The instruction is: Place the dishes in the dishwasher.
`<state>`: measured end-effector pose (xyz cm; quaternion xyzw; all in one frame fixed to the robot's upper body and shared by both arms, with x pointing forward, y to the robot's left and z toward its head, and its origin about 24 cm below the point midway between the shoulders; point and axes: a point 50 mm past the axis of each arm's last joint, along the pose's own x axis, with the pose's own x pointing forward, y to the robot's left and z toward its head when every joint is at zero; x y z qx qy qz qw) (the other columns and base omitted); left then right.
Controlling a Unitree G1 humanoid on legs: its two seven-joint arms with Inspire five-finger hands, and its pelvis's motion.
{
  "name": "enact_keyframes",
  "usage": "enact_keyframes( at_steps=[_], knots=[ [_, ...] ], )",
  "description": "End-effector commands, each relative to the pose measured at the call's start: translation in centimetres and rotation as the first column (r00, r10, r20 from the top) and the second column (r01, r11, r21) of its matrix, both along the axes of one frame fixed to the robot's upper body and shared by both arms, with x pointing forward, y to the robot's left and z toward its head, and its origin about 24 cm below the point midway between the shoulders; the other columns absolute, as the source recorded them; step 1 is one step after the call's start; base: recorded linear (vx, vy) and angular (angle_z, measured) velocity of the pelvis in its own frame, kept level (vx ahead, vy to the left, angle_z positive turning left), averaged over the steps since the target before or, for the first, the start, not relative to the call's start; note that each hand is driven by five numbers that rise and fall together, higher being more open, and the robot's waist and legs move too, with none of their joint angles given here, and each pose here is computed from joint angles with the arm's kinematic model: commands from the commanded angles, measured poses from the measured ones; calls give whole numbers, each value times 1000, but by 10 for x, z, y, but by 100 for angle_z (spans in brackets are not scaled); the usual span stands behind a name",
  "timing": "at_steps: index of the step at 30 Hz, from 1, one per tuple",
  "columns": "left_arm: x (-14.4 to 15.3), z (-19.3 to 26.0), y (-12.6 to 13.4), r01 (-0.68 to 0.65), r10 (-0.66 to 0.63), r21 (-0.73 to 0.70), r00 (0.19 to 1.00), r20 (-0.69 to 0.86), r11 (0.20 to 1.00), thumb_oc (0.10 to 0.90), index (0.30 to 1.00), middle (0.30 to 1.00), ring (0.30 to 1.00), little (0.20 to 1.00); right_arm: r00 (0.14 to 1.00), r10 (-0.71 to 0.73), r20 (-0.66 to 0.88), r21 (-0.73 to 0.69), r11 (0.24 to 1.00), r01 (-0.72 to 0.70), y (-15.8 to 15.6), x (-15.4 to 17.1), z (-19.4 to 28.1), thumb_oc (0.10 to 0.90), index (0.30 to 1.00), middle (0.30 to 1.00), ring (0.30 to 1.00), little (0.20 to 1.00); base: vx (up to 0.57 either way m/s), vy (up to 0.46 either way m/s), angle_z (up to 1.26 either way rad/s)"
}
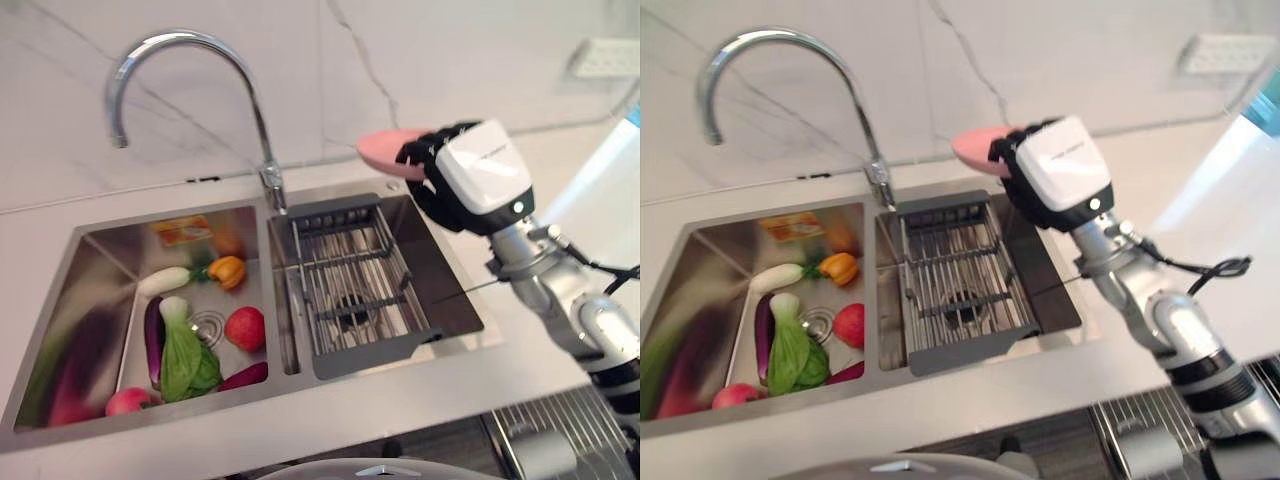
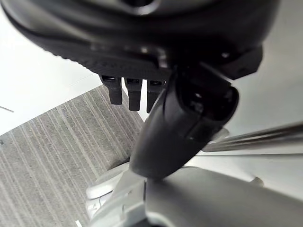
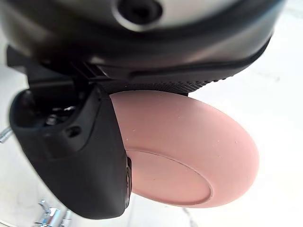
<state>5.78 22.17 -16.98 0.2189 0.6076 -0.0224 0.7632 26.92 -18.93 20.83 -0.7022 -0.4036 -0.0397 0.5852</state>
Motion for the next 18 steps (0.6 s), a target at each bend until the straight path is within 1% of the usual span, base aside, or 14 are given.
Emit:
enact_keyframes(
  at_steps=[1,5,8,12,18],
  knots=[
    [49,6,-23,67,-57,-73,989,136,995,800,900,900,900,900,933,102,346,-4,994,-107,23,-16,71,400,300,300,300,300,-251,61,-71],
    [43,6,-7,33,-28,-48,994,102,998,800,900,900,900,900,924,108,367,-12,994,-111,25,-18,77,400,300,300,300,300,-281,39,-165],
    [34,5,0,1,2,-38,998,67,999,800,900,900,900,900,924,104,367,-38,995,-96,23,-21,77,400,300,300,300,300,-218,-44,-78],
    [26,4,2,-15,17,-53,999,49,998,800,900,900,900,900,933,64,354,-35,998,-56,13,-23,75,400,300,300,300,300,-157,-122,-79],
    [24,4,3,-67,72,-75,995,63,995,800,900,900,900,900,944,-18,330,12,1000,15,-3,-19,67,400,300,300,300,300,-69,-269,-75]
  ],
)
